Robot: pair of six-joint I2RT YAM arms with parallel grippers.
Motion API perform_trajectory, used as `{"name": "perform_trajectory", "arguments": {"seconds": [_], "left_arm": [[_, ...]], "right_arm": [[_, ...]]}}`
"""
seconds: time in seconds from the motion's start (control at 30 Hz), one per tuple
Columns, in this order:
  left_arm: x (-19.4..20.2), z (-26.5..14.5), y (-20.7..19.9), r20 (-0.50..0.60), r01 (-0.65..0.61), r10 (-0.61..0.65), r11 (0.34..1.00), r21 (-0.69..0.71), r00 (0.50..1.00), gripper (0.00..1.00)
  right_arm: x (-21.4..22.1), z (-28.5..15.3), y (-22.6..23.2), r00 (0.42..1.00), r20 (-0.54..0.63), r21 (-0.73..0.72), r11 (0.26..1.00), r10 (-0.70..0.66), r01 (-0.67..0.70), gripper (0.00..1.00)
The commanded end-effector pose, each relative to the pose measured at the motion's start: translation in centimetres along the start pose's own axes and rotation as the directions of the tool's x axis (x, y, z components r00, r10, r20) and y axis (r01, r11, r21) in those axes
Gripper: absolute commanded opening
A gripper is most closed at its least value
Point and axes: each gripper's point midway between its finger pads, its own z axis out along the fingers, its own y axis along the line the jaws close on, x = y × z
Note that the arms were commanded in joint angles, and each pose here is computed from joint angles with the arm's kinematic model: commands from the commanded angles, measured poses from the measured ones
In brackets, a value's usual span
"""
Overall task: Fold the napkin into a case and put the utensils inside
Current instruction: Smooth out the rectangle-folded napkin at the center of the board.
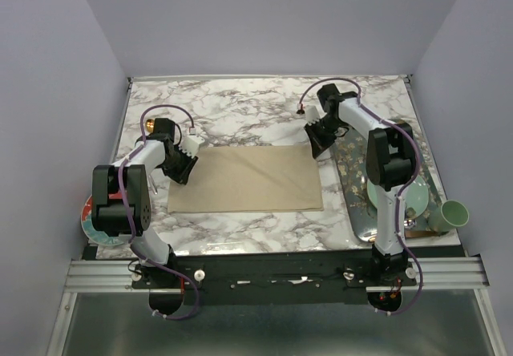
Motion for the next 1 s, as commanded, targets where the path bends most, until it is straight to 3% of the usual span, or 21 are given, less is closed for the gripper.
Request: {"name": "perform_trajectory", "arguments": {"seconds": [0.0, 0.27, 0.4, 0.43, 0.47, 0.53, 0.77, 0.97], "left_arm": [[0.6, 0.7, 0.5, -0.039, -0.004, 0.003, 1.0, -0.012, 0.999, 0.32], [0.5, 1.0, 1.2, -0.05, 0.007, -0.009, 0.999, -0.033, 0.999, 0.28], [-0.3, 0.3, 0.6, -0.018, 0.005, -0.006, 1.0, -0.005, 1.0, 0.34], [-0.6, 0.0, 0.3, -0.002, -0.005, 0.005, 1.0, 0.006, 1.0, 0.36], [-0.9, -0.4, 0.0, 0.017, -0.008, 0.008, 1.0, 0.017, 1.0, 0.38], [-2.1, -1.6, -0.8, 0.069, -0.01, 0.007, 0.999, 0.039, 0.998, 0.39], [-7.0, -4.7, -0.4, 0.21, 0.052, -0.058, 0.998, 0.031, 0.976, 0.4], [-9.3, -2.0, -0.9, 0.194, 0.101, -0.115, 0.991, 0.084, 0.974, 0.42]], "right_arm": [[-0.5, -1.3, -1.6, 1.0, 0.01, 0.07, 0.998, -0.007, 0.006, 0.01], [-0.6, -1.2, -2.8, 1.0, 0.014, 0.116, 0.993, -0.005, 0.004, 0.01], [-0.2, -1.5, -1.7, 1.0, -0.012, 0.06, 0.998, -0.003, 0.004, 0.23], [-0.3, -1.9, -1.4, 1.0, -0.002, 0.054, 0.998, -0.012, 0.013, 0.37], [-0.3, -2.2, -1.0, 1.0, 0.009, 0.043, 0.999, -0.018, 0.018, 0.45], [-1.0, -4.1, 0.0, 0.998, 0.057, 0.037, 0.999, -0.039, 0.037, 0.53], [-3.5, -7.0, 3.4, 0.979, 0.185, -0.037, 0.995, -0.089, 0.097, 0.53], [-5.3, -4.5, 5.7, 0.982, 0.183, -0.151, 0.986, -0.039, 0.067, 0.52]]}}
